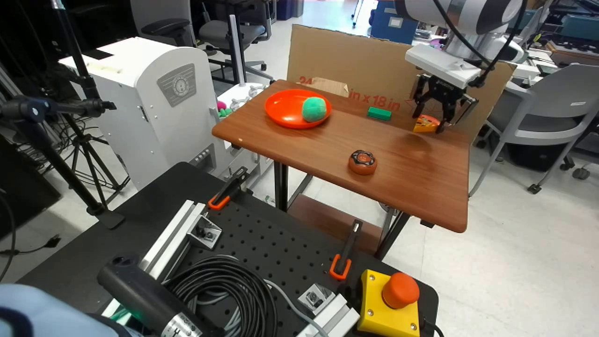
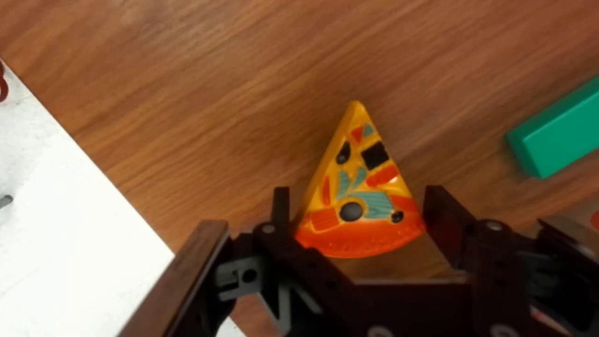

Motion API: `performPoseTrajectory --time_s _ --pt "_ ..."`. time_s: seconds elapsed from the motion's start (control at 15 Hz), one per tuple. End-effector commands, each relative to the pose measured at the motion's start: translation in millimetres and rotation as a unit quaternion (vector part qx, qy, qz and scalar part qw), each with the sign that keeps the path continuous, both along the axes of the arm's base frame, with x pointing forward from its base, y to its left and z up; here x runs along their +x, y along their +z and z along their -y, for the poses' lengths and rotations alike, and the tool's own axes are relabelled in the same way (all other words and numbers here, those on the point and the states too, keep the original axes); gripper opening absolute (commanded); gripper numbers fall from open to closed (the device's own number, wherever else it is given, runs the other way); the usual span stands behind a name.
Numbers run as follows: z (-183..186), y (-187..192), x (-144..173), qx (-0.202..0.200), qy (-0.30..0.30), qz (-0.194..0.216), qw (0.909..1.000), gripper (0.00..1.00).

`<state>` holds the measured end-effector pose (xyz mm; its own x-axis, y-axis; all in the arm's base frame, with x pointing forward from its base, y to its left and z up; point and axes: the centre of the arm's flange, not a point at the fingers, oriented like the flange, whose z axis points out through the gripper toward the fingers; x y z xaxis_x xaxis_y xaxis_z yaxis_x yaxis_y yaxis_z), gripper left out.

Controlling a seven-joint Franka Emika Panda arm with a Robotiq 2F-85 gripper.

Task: Move the slice of pizza plush toy slightly to the left

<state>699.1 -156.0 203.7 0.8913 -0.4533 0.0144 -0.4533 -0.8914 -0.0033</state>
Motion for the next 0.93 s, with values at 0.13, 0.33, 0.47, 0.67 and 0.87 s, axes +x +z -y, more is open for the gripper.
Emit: performPoseTrajectory --time_s 0.13,0.33,0.47,0.67,0.87 --pt "-55.2 0.3 -64.2 0.003 0.085 -0.004 0.9964 0.46" --pt "-61.9 -12.3 -68.8 -0.001 0.117 0.009 0.9931 0.46" --pt "-58.1 -14.3 -63.3 -0.006 0.128 0.019 0.9916 0.46" --pt "-51.4 -21.8 -63.4 -0.008 0.143 0.006 0.9896 0.46" --pt "-49.4 -33.2 -73.4 -0.002 0.161 -0.016 0.9868 0.46"
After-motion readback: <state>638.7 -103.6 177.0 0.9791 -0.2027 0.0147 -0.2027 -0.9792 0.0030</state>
